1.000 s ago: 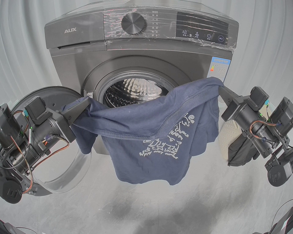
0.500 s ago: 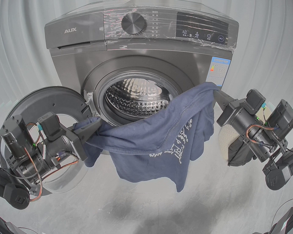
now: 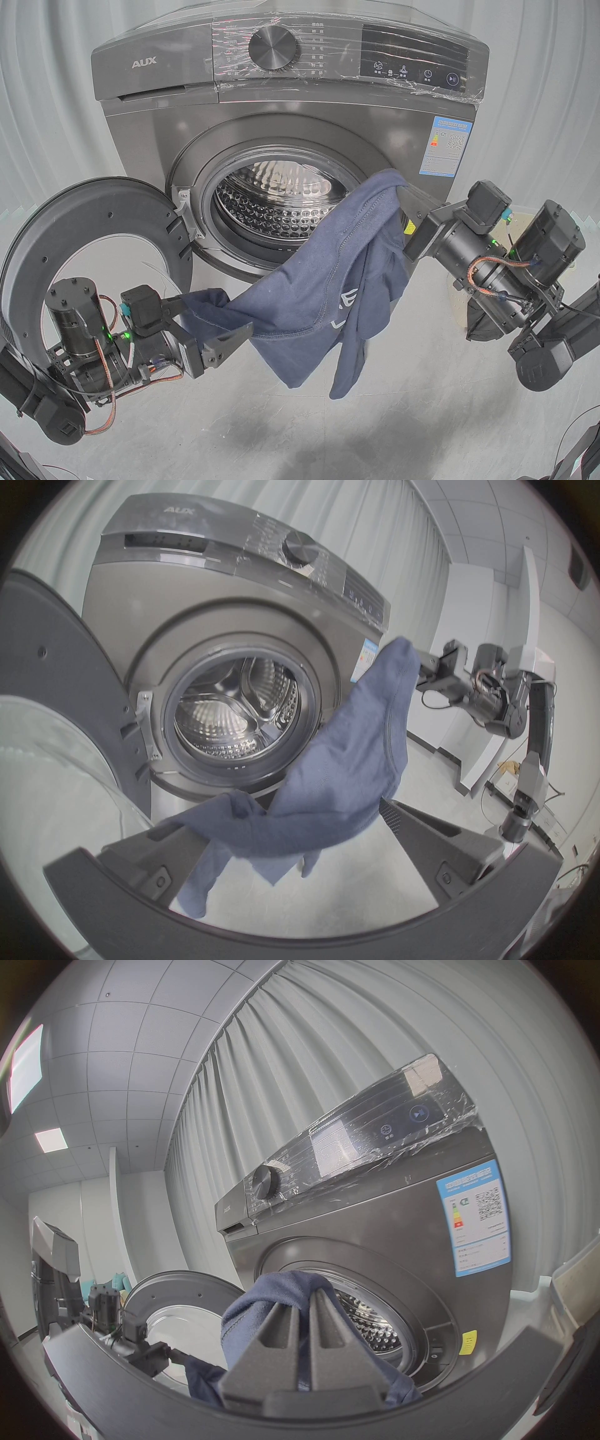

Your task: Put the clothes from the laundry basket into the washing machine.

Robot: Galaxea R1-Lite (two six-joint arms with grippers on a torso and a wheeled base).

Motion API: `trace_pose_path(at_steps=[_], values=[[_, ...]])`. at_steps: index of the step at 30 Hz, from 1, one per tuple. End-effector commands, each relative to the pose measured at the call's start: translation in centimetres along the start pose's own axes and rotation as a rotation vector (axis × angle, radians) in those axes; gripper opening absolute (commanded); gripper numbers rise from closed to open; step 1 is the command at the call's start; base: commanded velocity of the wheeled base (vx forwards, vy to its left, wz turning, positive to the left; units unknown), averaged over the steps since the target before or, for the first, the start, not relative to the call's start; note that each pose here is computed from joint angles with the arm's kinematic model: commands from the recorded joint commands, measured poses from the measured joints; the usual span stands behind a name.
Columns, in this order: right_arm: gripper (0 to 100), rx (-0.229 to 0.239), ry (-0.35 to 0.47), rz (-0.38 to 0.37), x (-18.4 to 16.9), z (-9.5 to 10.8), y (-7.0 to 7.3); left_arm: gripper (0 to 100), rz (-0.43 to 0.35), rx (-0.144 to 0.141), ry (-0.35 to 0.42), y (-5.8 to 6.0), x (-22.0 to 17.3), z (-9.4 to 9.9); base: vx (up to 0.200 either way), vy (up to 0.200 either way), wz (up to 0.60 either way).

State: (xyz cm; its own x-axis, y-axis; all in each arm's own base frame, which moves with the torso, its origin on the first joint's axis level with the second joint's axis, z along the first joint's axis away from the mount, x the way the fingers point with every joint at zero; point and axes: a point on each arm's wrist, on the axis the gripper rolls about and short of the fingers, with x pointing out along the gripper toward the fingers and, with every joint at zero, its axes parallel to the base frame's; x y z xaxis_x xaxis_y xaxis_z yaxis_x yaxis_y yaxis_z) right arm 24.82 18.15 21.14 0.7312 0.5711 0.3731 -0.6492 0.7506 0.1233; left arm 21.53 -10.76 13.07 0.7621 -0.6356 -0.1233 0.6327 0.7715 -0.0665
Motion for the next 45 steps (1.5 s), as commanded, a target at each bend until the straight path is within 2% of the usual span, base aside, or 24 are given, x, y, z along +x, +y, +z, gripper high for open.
trace_pose_path(at_steps=[1, 3, 4, 7, 11, 12, 16, 21, 24, 28, 35, 40, 45], values=[[0, 0.005, 0.011, 0.009, 1.7, -1.6, 0.1, 100, -0.010, 0.000, 0.098, -0.1, 0.3, -2.8, 0.000, 0.000, 0.00], [0, 0.005, 0.008, 0.009, 1.8, -1.5, 0.1, 100, -0.010, 0.001, 0.101, -0.1, 0.3, -2.9, 0.000, 0.000, 0.00], [0, 0.006, -0.010, 0.012, 2.6, -1.6, 0.0, 100, -0.038, 0.024, 0.140, -0.6, 0.2, -4.3, 0.000, 0.000, 0.00], [0, 0.007, -0.022, 0.015, 3.0, -1.5, 0.1, 100, -0.061, 0.059, 0.170, -0.8, 0.0, -5.8, 0.000, 0.000, 0.00], [0, 0.007, -0.019, 0.016, 3.1, -1.7, 0.1, 100, -0.065, 0.082, 0.160, -0.7, 0.2, -6.5, 0.000, 0.000, 0.00], [0, 0.006, -0.020, 0.018, 3.1, -1.7, 0.2, 100, -0.060, 0.089, 0.138, -0.5, 0.6, -6.6, 0.000, 0.000, 0.00], [0, 0.018, -0.013, 0.046, 3.1, -1.8, 1.2, 100, -0.054, 0.092, 0.130, -0.3, 1.1, -6.6, 0.000, 0.000, 0.00], [0, 0.042, -0.007, 0.105, 3.0, -1.8, 3.5, 100, -0.062, 0.090, 0.104, -0.4, 1.7, -6.2, 0.000, 0.000, 0.00], [0, 0.049, 0.008, 0.121, 2.9, -2.0, 4.1, 100, -0.063, 0.087, 0.100, -0.3, 2.1, -6.2, 0.000, 0.000, 0.00], [0, 0.068, 0.018, 0.163, 2.6, -2.2, 5.7, 100, -0.067, 0.090, 0.075, -0.3, 3.2, -5.9, 0.000, 0.000, 0.00], [0, 0.077, 0.026, 0.185, 2.4, -2.4, 6.5, 100, -0.065, 0.099, 0.030, 0.1, 5.9, -5.8, 0.000, 0.000, 0.00], [0, 0.085, 0.028, 0.203, 2.2, -2.4, 7.2, 100, -0.046, 0.105, -0.006, 0.8, 7.7, -5.6, 0.000, 0.000, 0.00], [0, 0.100, 0.011, 0.232, 1.8, -1.5, 8.3, 100, -0.033, 0.106, -0.013, 1.4, 9.4, -6.2, 0.000, 0.000, 0.00]])
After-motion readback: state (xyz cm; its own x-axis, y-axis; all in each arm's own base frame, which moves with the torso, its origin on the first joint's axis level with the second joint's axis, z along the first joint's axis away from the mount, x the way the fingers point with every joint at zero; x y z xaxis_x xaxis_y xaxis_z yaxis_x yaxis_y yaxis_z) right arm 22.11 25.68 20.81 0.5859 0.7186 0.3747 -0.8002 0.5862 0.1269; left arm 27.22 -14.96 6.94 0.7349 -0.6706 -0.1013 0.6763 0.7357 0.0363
